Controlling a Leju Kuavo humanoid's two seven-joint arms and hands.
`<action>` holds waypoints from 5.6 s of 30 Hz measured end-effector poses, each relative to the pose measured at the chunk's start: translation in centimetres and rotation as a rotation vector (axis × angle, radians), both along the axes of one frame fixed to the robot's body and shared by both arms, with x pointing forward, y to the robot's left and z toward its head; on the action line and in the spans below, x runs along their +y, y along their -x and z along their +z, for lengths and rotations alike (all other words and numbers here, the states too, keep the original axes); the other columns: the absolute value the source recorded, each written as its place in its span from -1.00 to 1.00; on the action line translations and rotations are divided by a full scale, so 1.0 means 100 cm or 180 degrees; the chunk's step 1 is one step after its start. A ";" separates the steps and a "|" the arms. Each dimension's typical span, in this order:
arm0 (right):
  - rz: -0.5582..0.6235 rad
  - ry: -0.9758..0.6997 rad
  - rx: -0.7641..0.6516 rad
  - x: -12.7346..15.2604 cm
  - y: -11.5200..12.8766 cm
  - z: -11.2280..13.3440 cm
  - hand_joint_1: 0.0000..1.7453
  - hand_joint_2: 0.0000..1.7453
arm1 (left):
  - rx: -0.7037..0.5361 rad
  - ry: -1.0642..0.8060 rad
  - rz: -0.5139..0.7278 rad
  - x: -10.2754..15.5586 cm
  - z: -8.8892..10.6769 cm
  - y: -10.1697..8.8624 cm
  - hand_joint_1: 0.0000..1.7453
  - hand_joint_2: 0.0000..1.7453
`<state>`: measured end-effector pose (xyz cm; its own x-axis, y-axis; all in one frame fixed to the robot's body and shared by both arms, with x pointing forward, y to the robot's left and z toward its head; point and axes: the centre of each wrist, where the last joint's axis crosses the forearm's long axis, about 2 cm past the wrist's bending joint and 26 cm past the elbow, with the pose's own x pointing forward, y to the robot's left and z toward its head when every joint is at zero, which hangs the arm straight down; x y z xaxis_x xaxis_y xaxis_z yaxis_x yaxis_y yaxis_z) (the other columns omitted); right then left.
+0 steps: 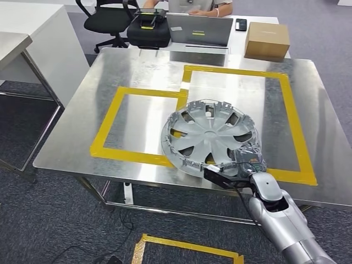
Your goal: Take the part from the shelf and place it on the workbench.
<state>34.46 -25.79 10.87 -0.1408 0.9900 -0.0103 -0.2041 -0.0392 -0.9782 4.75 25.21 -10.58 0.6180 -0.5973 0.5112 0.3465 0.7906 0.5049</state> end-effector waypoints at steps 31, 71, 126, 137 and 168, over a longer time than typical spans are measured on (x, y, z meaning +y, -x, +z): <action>-0.0361 -0.3919 -0.1314 -0.061 0.184 0.025 -1.00 -1.00 | 0.0143 -0.0074 0.0628 -0.009 -0.001 0.034 -1.00 -1.00; -0.0241 -0.4521 -0.2060 -0.027 0.214 0.044 -1.00 -1.00 | 0.0209 -0.0107 0.0719 -0.013 -0.001 0.038 -1.00 -1.00; -0.0817 -0.4911 -0.2671 -0.054 0.239 0.059 -1.00 -1.00 | 0.0414 -0.0103 0.0831 -0.028 0.001 0.033 -1.00 -1.00; -0.0853 -0.4897 -0.2706 -0.054 0.237 0.059 -1.00 -1.00 | 0.0417 -0.0102 0.0833 -0.027 0.001 0.032 -1.00 -1.00; -0.0975 -0.4891 -0.2717 -0.051 0.235 0.057 -1.00 -1.00 | 0.0390 -0.0099 0.0790 -0.028 0.001 0.032 -1.00 -1.00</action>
<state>10.99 -30.85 16.57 -0.4182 0.1665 0.8930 0.5053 0.8595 0.0764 1.59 22.44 -10.46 0.8034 -0.4343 0.4072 0.2044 0.8436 0.4965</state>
